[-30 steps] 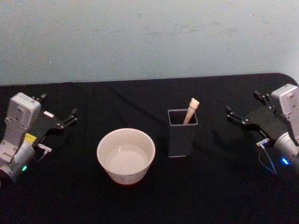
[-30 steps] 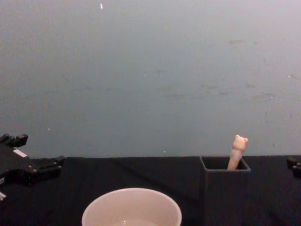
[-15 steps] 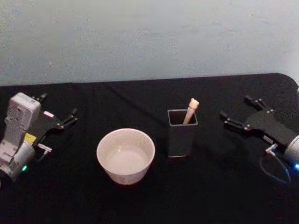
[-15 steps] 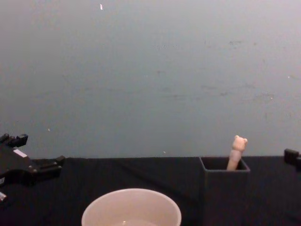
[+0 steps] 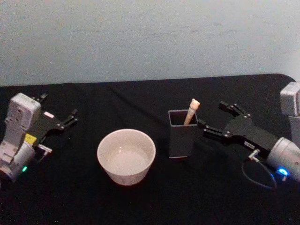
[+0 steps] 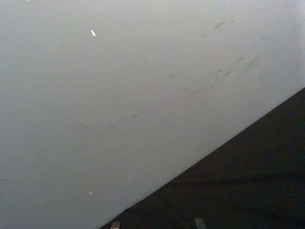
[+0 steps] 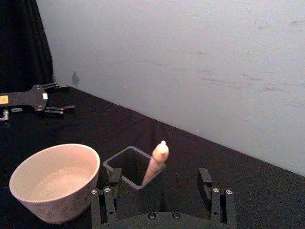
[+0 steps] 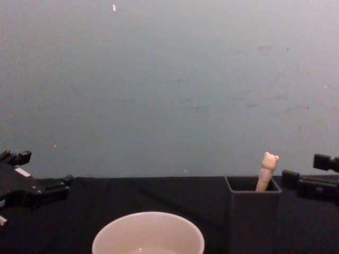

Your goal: Pick up the stirring spoon with one hand, stir inside the cup, then place it back in its original position.

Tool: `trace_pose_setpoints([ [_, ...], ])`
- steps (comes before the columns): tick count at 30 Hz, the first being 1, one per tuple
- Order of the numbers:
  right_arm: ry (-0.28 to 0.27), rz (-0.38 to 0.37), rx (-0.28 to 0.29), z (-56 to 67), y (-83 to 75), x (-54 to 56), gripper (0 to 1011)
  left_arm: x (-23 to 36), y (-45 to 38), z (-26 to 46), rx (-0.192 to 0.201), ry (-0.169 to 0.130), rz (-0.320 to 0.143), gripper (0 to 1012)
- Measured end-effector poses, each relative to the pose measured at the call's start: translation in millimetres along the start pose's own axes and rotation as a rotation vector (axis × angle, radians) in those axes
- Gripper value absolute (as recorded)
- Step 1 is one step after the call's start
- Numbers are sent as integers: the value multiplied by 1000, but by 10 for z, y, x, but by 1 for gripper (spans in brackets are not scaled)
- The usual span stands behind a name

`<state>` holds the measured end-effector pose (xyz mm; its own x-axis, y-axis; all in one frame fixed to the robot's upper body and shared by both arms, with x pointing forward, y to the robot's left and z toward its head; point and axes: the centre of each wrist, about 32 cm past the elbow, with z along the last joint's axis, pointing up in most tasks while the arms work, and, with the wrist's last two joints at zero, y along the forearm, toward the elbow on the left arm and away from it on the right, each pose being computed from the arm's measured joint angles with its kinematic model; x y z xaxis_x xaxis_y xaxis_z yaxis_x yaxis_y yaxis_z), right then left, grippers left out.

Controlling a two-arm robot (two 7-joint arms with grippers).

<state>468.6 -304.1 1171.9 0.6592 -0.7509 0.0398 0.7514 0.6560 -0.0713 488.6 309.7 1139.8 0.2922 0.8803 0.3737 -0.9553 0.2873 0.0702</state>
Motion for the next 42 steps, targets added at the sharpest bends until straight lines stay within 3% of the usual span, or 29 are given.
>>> trace_pose_setpoints([
  [20,51,23,-21,-17,447,26,1002,0,0,0,0,0,0,1001],
  [42,70,19,-33,-17,514,19,1002,0,0,0,0,0,0,1001],
])
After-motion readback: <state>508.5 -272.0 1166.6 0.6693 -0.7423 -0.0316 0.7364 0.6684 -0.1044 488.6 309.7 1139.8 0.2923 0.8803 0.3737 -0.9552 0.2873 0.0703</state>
